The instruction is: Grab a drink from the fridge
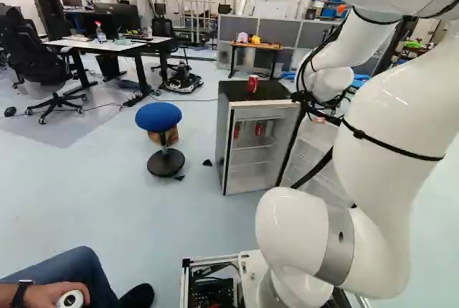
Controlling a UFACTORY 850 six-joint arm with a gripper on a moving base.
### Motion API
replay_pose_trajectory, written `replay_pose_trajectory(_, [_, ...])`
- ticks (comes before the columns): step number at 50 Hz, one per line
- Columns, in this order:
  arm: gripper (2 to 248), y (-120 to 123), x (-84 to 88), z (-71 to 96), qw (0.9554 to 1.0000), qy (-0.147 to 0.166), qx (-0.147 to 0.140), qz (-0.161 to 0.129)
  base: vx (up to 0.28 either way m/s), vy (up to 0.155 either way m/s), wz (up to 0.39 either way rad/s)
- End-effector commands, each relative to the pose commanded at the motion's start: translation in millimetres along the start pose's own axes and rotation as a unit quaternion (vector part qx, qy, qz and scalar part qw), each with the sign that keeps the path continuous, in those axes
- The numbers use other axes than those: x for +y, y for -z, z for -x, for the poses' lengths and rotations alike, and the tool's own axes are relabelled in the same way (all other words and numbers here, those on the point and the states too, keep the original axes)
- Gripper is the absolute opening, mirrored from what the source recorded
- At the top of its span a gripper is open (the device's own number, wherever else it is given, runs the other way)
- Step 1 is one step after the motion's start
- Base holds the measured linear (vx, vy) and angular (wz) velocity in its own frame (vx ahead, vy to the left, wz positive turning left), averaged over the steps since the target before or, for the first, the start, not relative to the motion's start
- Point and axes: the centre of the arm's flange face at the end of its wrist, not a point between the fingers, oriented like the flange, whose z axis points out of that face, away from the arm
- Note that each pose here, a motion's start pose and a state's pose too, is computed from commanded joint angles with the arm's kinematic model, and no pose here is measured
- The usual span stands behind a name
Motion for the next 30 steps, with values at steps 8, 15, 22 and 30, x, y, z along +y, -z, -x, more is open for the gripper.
replay_pose_trajectory(8, [247,2,11.2,-4.3,0.9996,-0.007,-0.024,0.009,0.0,0.0,0.0])
replay_pose_trajectory(15, [247,3,20.9,-8.1,0.9987,-0.014,-0.046,0.016,0.0,0.0,0.0])
replay_pose_trajectory(22, [247,5,30.7,-11.8,0.9973,-0.02,-0.067,0.023,0.0,0.0,0.0])
replay_pose_trajectory(30, [247,8,41.9,-16.3,0.995,-0.029,-0.091,0.03,0.0,0.0,0.0])
